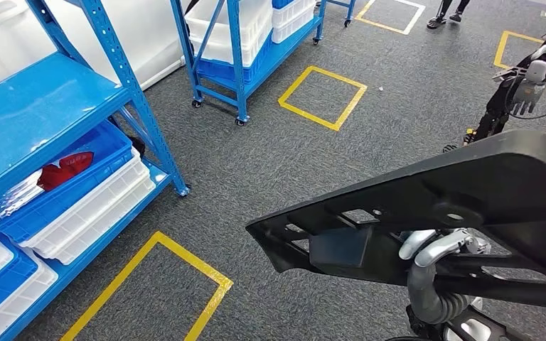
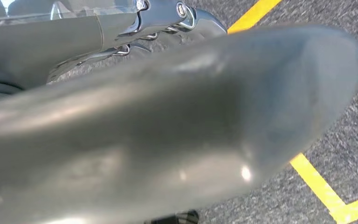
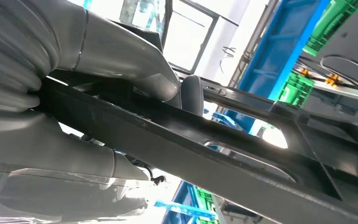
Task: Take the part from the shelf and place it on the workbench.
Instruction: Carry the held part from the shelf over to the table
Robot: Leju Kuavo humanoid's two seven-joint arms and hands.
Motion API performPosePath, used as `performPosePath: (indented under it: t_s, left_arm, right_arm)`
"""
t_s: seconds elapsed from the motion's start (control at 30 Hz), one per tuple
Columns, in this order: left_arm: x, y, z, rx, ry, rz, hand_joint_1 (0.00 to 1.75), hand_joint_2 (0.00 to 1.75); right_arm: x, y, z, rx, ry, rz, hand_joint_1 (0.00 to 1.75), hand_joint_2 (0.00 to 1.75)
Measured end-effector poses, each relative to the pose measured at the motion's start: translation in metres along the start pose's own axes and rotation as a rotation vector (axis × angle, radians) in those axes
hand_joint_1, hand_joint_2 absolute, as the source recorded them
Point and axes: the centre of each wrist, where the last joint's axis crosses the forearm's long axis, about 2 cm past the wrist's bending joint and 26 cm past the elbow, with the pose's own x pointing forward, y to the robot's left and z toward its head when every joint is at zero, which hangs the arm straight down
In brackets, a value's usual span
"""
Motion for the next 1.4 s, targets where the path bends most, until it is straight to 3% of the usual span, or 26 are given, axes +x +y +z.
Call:
performPosePath:
  t_s: [0.33,0.7,1.4]
  left_arm:
    - [-0.01,-0.011,0.006,-0.007,0.048,0.009,0.0,0.0]
    - [-0.016,-0.022,0.011,-0.03,0.069,0.005,0.0,0.0]
    - [-0.004,-0.015,0.005,-0.016,0.017,0.014,0.0,0.0]
  right_arm:
    - [-0.005,-0.007,0.004,0.01,0.024,-0.004,1.75,1.75]
    - [0.006,-0.009,0.015,0.027,0.054,0.009,1.75,1.75]
    - [-0.004,-0.005,0.02,0.012,0.09,0.026,1.75,1.75]
